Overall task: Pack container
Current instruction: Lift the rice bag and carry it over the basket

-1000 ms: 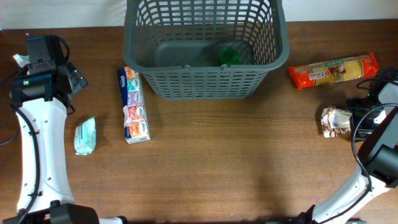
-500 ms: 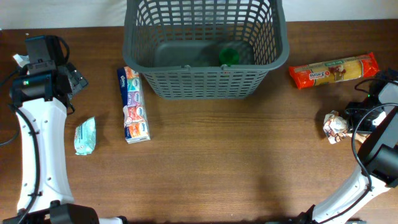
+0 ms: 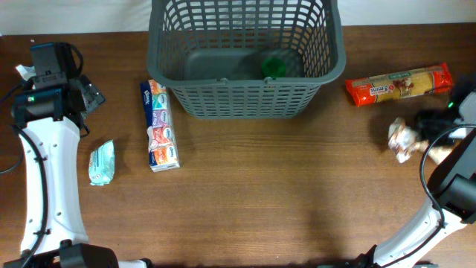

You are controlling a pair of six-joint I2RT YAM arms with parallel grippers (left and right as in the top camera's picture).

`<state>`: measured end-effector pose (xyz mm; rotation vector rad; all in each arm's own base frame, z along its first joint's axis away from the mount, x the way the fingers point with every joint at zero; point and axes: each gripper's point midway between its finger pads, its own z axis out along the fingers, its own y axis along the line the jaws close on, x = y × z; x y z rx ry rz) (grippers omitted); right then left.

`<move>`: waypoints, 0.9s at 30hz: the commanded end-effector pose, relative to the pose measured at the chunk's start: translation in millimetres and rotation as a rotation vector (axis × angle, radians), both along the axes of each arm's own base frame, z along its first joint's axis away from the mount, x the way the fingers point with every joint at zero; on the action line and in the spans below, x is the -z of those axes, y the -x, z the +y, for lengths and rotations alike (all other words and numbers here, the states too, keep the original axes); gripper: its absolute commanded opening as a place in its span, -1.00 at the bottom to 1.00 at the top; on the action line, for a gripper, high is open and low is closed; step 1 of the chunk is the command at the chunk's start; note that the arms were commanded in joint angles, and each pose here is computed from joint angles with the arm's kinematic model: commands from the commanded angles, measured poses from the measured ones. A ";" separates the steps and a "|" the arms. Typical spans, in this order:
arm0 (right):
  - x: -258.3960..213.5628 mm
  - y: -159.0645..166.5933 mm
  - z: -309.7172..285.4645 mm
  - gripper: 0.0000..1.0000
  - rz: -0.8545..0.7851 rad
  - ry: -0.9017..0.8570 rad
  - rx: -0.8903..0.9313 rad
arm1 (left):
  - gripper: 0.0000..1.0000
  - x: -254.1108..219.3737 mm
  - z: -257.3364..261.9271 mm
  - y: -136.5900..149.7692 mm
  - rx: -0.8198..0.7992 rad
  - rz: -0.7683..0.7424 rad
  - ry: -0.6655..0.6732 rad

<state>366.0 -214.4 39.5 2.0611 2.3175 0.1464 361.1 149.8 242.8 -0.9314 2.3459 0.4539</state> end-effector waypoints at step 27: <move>-433.5 -98.6 330.4 -0.92 -1.278 0.335 -1.364 | 0.99 -9.3 1.2 0.8 0.003 -0.020 -0.008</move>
